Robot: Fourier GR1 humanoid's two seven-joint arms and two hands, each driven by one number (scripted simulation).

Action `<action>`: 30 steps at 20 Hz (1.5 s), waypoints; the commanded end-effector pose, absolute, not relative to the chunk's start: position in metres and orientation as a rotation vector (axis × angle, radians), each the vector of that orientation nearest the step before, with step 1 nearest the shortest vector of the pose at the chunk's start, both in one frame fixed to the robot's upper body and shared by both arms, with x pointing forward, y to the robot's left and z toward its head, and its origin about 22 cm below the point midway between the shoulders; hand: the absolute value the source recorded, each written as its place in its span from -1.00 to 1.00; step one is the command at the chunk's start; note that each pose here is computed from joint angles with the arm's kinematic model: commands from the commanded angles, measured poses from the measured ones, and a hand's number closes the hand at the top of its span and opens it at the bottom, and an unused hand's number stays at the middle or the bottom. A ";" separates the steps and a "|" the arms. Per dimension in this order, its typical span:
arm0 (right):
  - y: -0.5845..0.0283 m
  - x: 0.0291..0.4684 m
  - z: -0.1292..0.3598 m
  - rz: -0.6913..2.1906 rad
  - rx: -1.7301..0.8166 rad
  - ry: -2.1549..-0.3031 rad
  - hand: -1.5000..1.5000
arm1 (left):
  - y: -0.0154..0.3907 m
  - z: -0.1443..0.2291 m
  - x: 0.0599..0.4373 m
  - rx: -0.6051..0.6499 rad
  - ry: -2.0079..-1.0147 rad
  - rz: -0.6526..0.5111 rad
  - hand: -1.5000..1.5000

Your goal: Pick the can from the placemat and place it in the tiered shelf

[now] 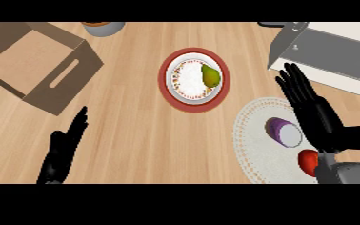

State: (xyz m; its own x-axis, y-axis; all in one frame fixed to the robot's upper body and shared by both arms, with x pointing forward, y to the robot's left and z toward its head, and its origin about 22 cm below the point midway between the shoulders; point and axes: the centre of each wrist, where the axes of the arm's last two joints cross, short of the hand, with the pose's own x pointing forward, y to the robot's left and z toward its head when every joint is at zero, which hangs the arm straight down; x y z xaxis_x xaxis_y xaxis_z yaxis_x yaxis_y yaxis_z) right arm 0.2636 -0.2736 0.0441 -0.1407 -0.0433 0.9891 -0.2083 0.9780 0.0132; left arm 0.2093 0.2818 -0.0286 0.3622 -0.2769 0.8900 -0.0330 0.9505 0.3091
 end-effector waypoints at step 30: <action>-0.389 0.092 0.077 0.401 -0.662 -1.612 -1.00 | 0.293 -0.022 0.250 0.117 -1.123 0.058 0.00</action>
State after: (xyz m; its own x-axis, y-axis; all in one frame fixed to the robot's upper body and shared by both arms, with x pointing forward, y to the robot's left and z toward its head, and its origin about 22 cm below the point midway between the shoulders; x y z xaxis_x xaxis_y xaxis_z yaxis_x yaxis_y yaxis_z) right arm 0.0914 -0.4158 0.0526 -0.1309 0.5811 0.8033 0.1980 0.8092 -0.5531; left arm 0.2426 0.2992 -0.0273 0.4413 -0.0076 0.8973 -0.0974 0.9936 0.0564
